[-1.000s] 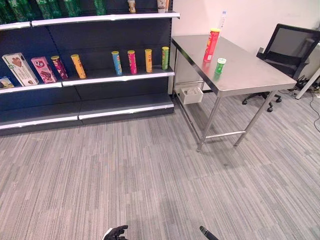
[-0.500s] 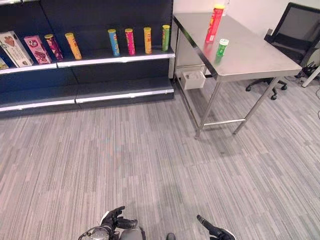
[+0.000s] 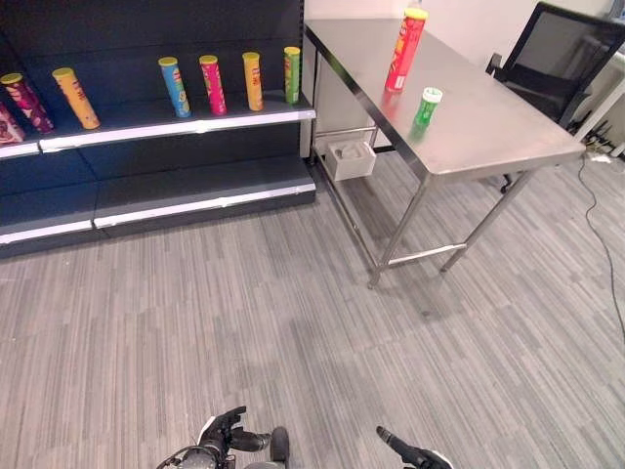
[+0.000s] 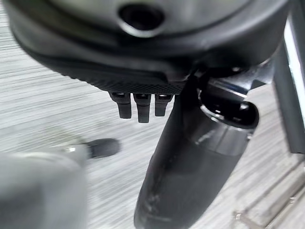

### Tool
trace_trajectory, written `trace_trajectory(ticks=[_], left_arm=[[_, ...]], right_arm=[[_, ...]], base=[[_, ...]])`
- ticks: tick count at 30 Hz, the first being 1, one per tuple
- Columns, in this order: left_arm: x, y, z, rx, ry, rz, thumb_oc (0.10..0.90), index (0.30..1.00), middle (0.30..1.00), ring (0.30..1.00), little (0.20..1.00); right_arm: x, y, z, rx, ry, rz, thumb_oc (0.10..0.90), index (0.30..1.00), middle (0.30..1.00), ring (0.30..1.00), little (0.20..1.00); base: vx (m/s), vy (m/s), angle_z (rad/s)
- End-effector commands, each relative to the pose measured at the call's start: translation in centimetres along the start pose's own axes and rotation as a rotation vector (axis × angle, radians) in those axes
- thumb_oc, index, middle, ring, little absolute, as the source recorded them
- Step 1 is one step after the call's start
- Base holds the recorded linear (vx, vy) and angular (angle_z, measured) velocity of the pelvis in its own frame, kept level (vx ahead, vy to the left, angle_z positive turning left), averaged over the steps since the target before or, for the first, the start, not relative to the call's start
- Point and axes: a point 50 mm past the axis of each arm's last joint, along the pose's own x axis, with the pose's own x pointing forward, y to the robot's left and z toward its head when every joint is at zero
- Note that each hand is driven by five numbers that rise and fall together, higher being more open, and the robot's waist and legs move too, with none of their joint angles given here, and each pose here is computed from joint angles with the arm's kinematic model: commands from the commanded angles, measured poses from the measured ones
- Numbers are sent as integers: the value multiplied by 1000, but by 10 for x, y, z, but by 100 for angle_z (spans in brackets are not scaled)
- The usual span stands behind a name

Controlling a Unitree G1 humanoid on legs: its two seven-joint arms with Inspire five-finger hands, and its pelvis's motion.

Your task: Put the goods on the table back onto the shelves and tidy them up.

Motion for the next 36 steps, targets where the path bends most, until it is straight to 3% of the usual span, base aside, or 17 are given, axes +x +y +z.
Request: trace_trajectory(ticks=[1, 11, 17, 23, 36], left_arm=[[0, 3, 5, 40, -34, 0, 800, 900, 900, 900, 900], [3, -11, 12, 146, -48, -52, 800, 900, 900, 900, 900], [-1, -18, -1, 96, -28, -74, 800, 900, 900, 900, 900], [1, -23, 18, 71, -97, -101, 800, 900, 900, 900, 900], [1, -28, 15, 64, -92, -105, 800, 900, 900, 900, 900]], right_arm=[[1, -14, 30, 15, -122, -33, 800, 900, 900, 900, 900], [-1, -21, 21, 40, -93, -54, 800, 900, 900, 900, 900], [-5, -29, 0, 13, -20, -63, 800, 900, 900, 900, 900], [-4, -35, 7, -1, -32, -81, 800, 900, 900, 900, 900], [-3, -24, 4, -82, -25, -47, 800, 900, 900, 900, 900]], base=[[384, 214, 20], [345, -66, 43], [380, -268, 22], [114, -224, -10], [225, 116, -41]])
